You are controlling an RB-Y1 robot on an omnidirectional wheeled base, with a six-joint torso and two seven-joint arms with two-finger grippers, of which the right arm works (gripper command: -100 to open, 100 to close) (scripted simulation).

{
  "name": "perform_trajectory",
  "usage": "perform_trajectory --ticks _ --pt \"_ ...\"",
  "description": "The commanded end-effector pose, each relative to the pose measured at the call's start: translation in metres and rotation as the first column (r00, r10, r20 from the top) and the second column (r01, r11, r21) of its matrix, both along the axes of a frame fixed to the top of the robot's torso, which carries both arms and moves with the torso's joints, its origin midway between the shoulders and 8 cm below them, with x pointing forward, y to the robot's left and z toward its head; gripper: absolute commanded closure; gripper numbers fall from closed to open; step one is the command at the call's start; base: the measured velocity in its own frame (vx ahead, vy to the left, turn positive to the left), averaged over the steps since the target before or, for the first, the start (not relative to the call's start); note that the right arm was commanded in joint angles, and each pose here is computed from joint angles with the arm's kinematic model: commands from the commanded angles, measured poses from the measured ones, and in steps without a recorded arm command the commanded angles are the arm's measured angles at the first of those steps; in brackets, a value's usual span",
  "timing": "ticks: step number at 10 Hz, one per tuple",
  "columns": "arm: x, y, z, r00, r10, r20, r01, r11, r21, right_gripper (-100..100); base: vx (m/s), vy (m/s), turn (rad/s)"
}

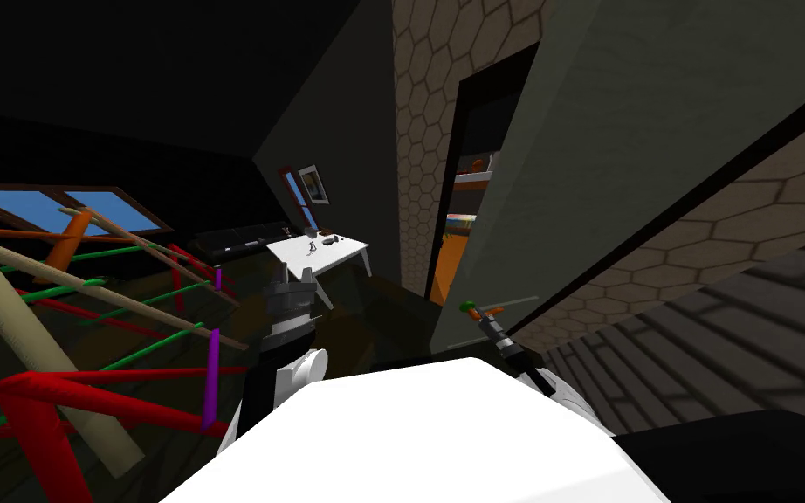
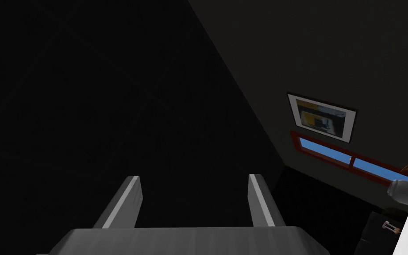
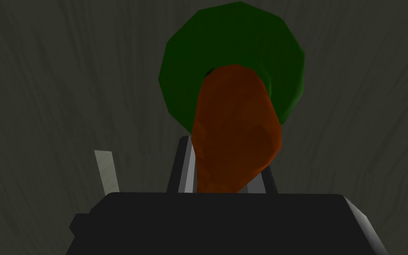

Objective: Pull the door open

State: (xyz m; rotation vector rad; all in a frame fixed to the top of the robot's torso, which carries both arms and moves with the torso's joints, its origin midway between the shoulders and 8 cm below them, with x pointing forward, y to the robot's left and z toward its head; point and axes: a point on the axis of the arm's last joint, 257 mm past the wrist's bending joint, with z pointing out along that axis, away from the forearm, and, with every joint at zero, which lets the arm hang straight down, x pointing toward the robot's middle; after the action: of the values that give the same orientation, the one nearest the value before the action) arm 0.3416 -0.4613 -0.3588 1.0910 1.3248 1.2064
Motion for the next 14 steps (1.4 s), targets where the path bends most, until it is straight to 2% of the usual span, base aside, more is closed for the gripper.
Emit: perform_trajectory --ticks 1,8,9,10,12,14 --pt "-0.007 -0.002 0.001 1.0000 0.007 0.001 -0.007 1.000 -0.003 100 -0.227 -0.085 0.196" --pt "-0.025 -0.008 0.004 0.9995 0.032 0.006 -0.032 0.999 -0.005 100 -0.210 -0.078 0.160" --pt "-0.024 -0.006 0.002 0.9995 0.030 0.000 -0.030 1.000 -0.002 100 -0.060 -0.040 0.028" --pt "-0.015 0.008 -0.001 0.9984 0.056 -0.003 -0.056 0.998 0.005 100 -0.123 -0.023 -0.062" --pt "-0.003 0.021 -0.002 0.9966 0.082 -0.002 -0.082 0.997 0.009 100 -0.216 -0.051 -0.064" --pt "0.000 0.025 -0.002 0.9960 0.090 -0.002 -0.090 0.996 0.010 100 -0.093 -0.040 -0.031"
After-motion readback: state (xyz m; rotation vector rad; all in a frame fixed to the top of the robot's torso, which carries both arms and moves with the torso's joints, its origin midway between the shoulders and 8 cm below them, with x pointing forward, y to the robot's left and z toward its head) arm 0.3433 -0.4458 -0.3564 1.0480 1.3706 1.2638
